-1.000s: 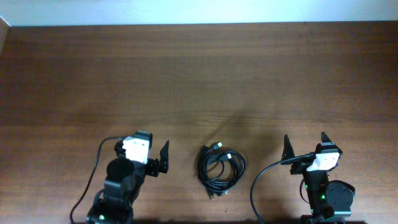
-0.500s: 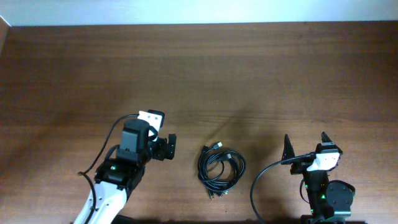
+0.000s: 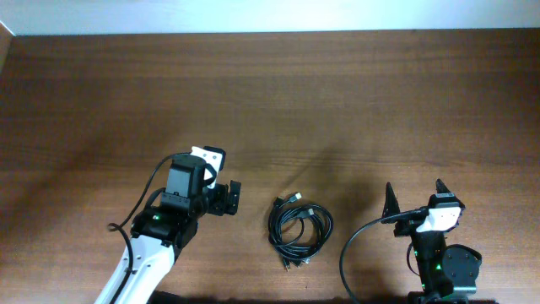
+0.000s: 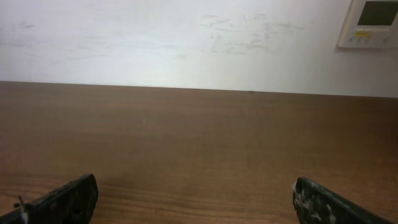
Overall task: Untangle cables
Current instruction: 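Move the left gripper forward and right toward the black cable bundle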
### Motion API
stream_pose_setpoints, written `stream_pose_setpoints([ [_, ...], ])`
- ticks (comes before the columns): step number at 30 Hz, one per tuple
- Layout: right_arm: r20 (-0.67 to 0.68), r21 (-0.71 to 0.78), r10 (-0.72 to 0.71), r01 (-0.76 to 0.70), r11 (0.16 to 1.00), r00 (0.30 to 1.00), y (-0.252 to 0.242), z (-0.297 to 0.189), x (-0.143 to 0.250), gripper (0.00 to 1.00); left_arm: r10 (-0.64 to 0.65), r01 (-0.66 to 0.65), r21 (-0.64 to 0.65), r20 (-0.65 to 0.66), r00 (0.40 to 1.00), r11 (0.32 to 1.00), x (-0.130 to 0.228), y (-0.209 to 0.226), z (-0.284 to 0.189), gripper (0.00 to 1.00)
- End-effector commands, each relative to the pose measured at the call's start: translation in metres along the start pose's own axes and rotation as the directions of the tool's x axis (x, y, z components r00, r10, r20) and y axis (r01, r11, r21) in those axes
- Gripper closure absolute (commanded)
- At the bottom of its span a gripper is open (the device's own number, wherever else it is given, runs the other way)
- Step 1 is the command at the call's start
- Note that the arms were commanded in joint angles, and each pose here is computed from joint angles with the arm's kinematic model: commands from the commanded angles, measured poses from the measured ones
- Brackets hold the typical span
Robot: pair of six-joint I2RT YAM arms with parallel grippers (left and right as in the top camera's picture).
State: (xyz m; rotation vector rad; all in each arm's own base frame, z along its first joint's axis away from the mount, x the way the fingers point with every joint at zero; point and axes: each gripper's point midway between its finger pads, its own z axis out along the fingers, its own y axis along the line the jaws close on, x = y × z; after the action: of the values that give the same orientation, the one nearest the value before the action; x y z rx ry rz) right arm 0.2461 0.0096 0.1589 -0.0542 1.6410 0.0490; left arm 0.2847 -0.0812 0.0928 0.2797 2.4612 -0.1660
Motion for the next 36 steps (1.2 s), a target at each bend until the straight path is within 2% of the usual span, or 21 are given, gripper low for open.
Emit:
stream_pose_setpoints([
  [1,-0.005,0.004,-0.001,0.001,1.0,1.0,0.0,0.0,0.003,0.01,0.017,-0.016,0.016,-0.003,1.0,1.0,-0.008,-0.002,-0.001,0.01],
  [10,-0.005,0.004,-0.001,0.001,1.0,1.0,0.0,0.0,0.003,0.01,0.035,-0.029,0.045,-0.137,0.99,0.999,-0.006,-0.007,0.026,0.01],
  [28,-0.005,0.004,-0.001,0.001,1.0,1.0,0.0,0.0,0.003,0.01,0.03,-0.025,0.046,-0.106,0.994,0.999,-0.014,-0.007,0.027,0.01],
  [36,-0.005,0.004,-0.001,0.001,1.0,1.0,0.0,0.0,0.003,0.01,0.029,-0.002,0.238,-0.108,0.994,0.971,-0.013,-0.041,0.023,0.01],
])
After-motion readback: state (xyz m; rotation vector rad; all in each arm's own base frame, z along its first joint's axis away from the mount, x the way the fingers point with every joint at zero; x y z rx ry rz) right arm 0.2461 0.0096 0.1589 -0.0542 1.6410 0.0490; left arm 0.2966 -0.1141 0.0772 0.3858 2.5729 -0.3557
